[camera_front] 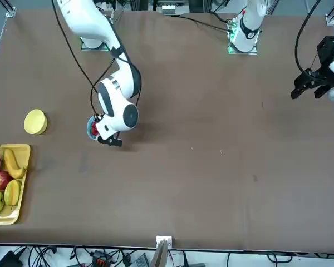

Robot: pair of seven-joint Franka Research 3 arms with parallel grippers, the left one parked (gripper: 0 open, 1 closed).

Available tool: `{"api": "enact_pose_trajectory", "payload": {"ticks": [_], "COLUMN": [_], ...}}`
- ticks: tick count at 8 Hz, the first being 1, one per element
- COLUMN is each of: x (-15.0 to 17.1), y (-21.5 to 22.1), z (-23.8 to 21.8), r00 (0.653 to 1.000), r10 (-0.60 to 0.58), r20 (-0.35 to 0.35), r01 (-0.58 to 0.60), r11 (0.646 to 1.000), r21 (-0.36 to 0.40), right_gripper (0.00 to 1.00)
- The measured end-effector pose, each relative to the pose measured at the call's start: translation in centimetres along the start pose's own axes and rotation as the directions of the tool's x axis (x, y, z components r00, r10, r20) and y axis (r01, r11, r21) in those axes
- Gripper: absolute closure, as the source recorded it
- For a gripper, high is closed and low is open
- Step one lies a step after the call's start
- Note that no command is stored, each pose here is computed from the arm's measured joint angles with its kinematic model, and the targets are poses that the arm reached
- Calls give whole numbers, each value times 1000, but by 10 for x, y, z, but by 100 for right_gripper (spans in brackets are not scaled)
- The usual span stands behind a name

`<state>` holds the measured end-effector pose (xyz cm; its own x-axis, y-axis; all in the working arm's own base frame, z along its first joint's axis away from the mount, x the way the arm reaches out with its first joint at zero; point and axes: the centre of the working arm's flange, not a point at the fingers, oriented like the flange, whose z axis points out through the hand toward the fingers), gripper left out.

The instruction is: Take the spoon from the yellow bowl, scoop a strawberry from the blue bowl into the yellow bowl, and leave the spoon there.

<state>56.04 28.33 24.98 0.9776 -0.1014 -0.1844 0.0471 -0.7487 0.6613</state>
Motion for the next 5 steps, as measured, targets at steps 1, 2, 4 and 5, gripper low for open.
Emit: {"api": "enact_pose_trajectory", "payload": {"ticks": [1,2,4,5], "x": [1,3,2,1], "y": [-5,-10,-18,-21], "z": [5,14,21,21], "r00": [1000,1000,999,999], "r10": [-9,-19,-34,-39], "r20": [-9,-15,-19,-22], "r01": [9,18,33,37], "r11": [1000,998,995,994], "r21": [-26,-57,-92,-98], "right_gripper": [89,89,89,89]}}
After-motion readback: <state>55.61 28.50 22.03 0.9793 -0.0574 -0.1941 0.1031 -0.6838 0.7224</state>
